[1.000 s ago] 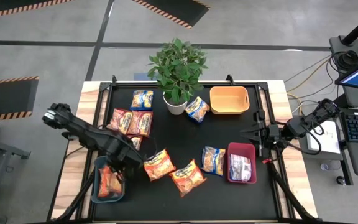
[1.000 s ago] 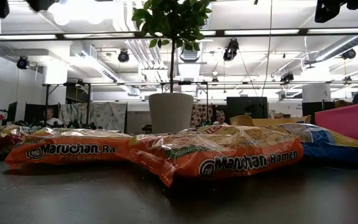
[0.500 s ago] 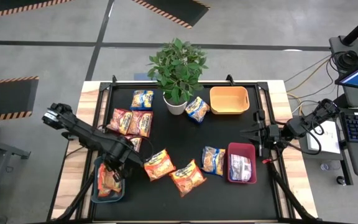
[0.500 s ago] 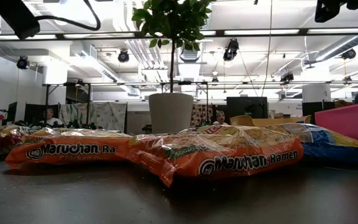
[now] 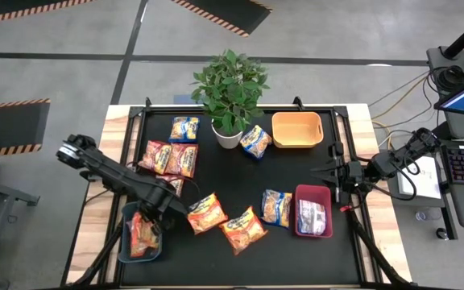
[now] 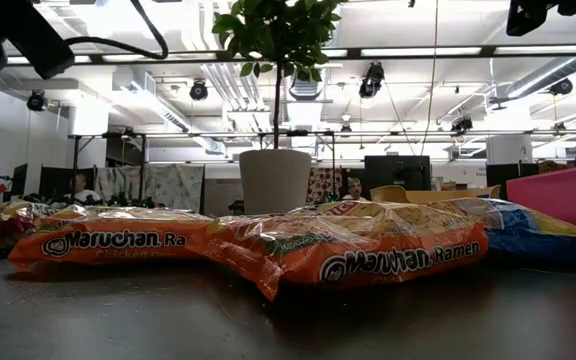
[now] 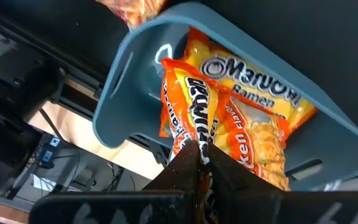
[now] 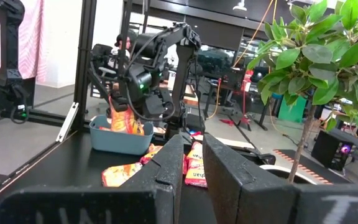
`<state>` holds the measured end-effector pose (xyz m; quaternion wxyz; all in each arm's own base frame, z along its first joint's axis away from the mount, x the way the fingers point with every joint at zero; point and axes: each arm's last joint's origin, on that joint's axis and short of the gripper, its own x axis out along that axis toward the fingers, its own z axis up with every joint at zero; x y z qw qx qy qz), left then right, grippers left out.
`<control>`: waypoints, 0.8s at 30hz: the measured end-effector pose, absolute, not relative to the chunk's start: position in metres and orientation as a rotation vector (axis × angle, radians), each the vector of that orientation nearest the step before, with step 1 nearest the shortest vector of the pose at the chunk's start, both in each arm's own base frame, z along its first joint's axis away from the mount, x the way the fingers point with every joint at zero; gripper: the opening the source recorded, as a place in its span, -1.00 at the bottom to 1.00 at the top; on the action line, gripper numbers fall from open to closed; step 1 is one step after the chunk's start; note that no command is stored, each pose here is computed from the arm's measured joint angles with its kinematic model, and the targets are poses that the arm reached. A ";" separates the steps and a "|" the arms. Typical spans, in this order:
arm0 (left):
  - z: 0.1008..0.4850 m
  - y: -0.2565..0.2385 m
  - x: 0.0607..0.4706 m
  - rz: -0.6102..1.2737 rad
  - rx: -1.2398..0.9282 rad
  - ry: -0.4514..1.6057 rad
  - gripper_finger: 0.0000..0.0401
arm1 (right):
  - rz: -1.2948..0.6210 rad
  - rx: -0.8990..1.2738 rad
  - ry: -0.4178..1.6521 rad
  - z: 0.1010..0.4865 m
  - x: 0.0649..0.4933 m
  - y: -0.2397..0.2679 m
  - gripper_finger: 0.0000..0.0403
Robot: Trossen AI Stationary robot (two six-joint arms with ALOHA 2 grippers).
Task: Sort Maruchan noodles
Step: Put the orange noodle pack into the blue bin
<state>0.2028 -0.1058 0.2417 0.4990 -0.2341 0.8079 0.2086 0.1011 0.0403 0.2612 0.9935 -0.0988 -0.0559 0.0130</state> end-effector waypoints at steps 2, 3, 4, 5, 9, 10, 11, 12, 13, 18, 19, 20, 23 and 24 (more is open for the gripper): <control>0.239 -0.106 0.205 0.508 -0.557 1.963 -1.00 | 0.026 -0.198 -0.112 0.261 0.101 0.040 -0.74; 0.238 -0.106 0.206 0.509 -0.555 1.966 -1.00 | 0.026 -0.198 -0.112 0.261 0.101 0.040 -0.74; 0.237 -0.105 0.207 0.510 -0.554 1.969 -0.99 | 0.026 -0.198 -0.112 0.261 0.101 0.040 -0.74; 0.236 -0.105 0.208 0.511 -0.553 1.971 -0.98 | 0.026 -0.198 -0.112 0.261 0.101 0.040 -0.74; 0.234 -0.102 0.211 0.528 -0.548 1.958 -0.85 | 0.026 -0.198 -0.112 0.261 0.101 0.040 -0.74; 0.233 -0.101 0.212 0.527 -0.553 1.946 -0.81 | 0.026 -0.198 -0.112 0.261 0.101 0.040 -0.74; 0.233 -0.101 0.214 0.520 -0.565 1.930 -0.77 | 0.026 -0.198 -0.112 0.261 0.101 0.040 -0.74; 0.232 -0.100 0.217 0.512 -0.580 1.913 -0.72 | 0.026 -0.198 -0.112 0.261 0.101 0.040 -0.74; 0.232 -0.100 0.219 0.504 -0.597 1.895 -0.67 | 0.026 -0.198 -0.112 0.261 0.101 0.040 -0.74; 0.230 -0.096 0.229 0.497 -0.676 1.823 -0.47 | 0.026 -0.198 -0.112 0.261 0.101 0.040 -0.74; 0.230 -0.095 0.231 0.508 -0.695 1.813 -0.43 | 0.026 -0.198 -0.112 0.261 0.101 0.040 -0.74; 0.230 -0.093 0.232 0.525 -0.713 1.807 -0.40 | 0.026 -0.198 -0.112 0.261 0.101 0.040 -0.74; 0.230 -0.089 0.234 0.566 -0.755 1.794 -0.32 | 0.026 -0.198 -0.112 0.261 0.101 0.040 -0.74; 0.231 -0.088 0.234 0.574 -0.767 1.788 -0.29 | 0.026 -0.198 -0.112 0.261 0.101 0.040 -0.74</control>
